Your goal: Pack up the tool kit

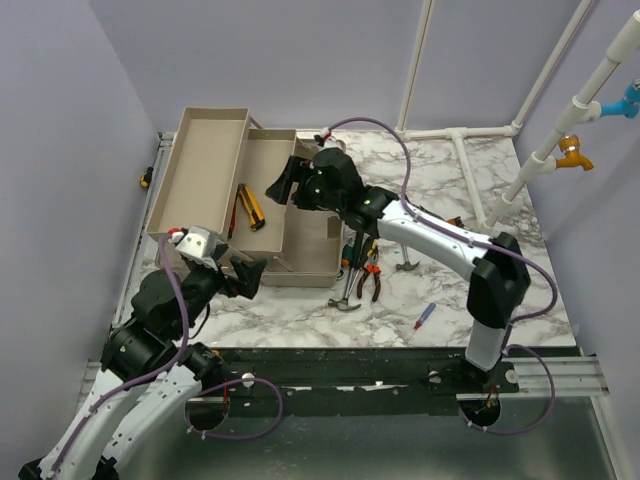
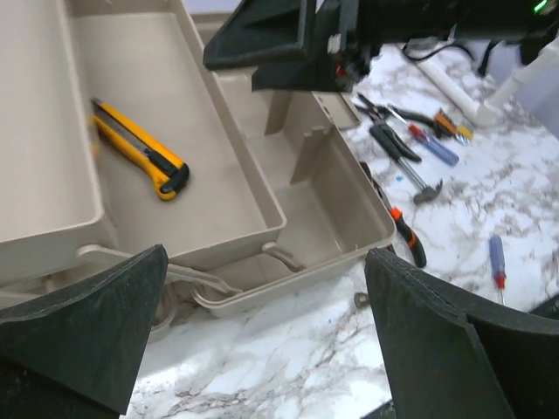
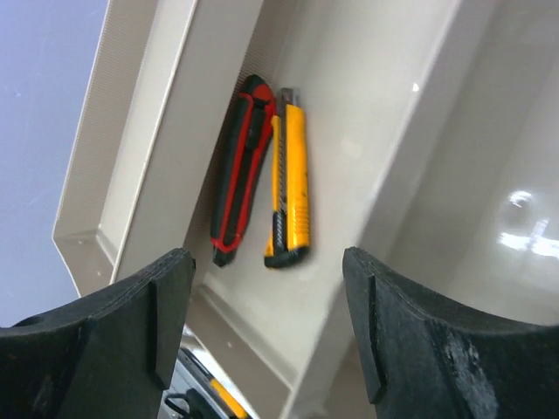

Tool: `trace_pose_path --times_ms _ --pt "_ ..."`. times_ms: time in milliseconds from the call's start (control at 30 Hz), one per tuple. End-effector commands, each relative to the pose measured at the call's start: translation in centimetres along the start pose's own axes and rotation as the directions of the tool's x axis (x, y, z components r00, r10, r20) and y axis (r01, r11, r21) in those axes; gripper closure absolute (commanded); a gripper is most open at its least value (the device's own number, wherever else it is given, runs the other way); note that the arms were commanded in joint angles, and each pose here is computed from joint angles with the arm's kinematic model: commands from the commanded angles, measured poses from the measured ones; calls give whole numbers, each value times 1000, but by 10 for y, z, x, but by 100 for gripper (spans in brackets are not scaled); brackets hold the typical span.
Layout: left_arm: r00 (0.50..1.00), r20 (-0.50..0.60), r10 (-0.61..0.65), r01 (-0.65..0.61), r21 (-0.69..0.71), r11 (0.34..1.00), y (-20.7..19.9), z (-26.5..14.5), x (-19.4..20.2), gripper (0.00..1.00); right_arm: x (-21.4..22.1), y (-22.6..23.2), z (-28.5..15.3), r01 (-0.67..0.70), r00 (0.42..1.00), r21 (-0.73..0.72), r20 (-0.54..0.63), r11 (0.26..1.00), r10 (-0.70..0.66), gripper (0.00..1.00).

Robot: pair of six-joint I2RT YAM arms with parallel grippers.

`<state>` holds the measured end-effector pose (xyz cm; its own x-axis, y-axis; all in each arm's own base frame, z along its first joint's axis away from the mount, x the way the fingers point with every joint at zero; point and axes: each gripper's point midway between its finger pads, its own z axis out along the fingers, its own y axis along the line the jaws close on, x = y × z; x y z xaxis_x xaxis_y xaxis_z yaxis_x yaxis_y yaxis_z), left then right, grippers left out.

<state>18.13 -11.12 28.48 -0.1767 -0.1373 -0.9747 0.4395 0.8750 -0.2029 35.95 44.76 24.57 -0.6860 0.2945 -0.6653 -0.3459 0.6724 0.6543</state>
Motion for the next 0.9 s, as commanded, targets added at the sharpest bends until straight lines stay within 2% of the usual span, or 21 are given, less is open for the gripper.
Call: trace_pose_path --times_ms 0,167,300,400,600,867 --pt "993 -109 47 -28 170 985 -30 15 18 2 -34 -29 -54 74 986 172 132 982 -98 26" --pt "959 -276 67 1 240 971 -45 29 42 2 -24 -99 -114 104 980 392 115 914 -161 30" --pt "960 -273 65 8 259 966 -49 30 42 2 -5 -150 -165 91 981 526 99 845 -167 31" --pt "965 -254 67 7 278 960 -52 27 40 2 22 -176 -190 60 989 563 80 824 -127 31" --pt "966 -249 73 7 306 952 -56 24 39 2 76 -215 -202 51 999 610 -20 791 -49 33" --pt "964 -257 73 10 308 951 -56 24 41 1 129 -251 -189 154 973 696 -232 701 16 39"
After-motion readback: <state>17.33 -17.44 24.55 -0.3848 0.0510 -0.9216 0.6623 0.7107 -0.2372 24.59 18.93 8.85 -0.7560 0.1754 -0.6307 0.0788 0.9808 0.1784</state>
